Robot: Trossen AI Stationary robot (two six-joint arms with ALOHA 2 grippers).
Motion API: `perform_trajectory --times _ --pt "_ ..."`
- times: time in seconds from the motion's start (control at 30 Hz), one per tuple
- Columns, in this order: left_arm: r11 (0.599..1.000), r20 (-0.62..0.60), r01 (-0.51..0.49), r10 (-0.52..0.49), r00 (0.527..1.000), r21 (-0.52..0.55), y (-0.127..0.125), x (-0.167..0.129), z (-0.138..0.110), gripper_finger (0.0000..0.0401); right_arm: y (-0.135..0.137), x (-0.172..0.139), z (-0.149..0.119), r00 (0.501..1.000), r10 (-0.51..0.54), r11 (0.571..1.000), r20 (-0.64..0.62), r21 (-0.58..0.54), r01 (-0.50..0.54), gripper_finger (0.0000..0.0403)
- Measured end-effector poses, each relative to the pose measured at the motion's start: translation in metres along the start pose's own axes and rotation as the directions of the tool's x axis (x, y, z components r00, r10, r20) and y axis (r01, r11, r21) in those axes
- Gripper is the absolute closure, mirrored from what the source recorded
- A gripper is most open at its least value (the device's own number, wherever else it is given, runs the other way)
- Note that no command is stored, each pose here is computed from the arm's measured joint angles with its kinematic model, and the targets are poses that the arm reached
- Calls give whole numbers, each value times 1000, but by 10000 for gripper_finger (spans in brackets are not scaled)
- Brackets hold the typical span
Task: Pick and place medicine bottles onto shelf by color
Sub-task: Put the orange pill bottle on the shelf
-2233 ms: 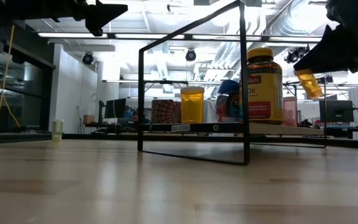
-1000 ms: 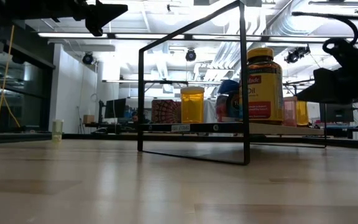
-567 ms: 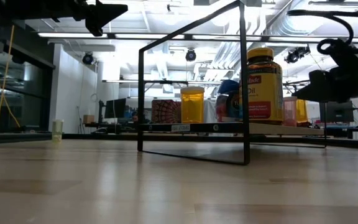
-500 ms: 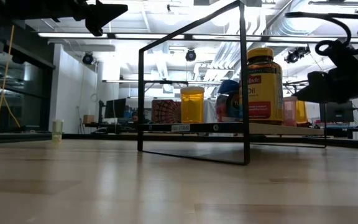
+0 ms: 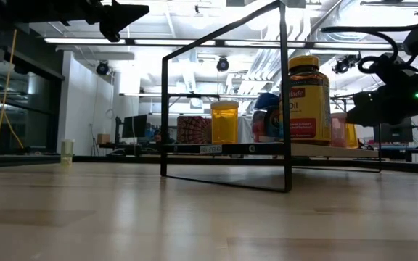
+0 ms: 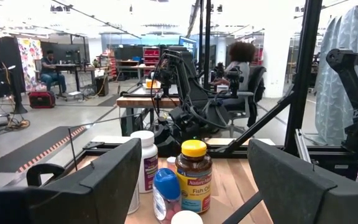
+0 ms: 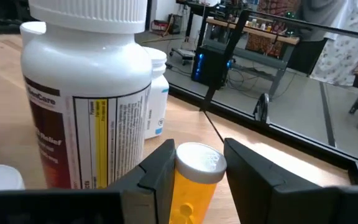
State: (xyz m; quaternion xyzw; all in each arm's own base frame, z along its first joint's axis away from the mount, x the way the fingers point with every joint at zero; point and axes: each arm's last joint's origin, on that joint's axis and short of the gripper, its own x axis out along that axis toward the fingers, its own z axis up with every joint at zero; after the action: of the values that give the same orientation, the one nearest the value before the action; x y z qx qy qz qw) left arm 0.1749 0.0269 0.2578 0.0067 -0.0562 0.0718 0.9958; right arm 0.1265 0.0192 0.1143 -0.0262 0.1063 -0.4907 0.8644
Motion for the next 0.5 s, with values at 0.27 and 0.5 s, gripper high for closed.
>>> perform_trajectory --times 0.27,0.5 --pt "1000 0 0 0 1000 0 0 0 0 119 1 0 -1 1000 21 1000 -16 -19 -21 284" --pt "1000 0 0 0 1000 0 0 0 0 119 1 0 -1 999 26 1000 -20 8 -25 284"
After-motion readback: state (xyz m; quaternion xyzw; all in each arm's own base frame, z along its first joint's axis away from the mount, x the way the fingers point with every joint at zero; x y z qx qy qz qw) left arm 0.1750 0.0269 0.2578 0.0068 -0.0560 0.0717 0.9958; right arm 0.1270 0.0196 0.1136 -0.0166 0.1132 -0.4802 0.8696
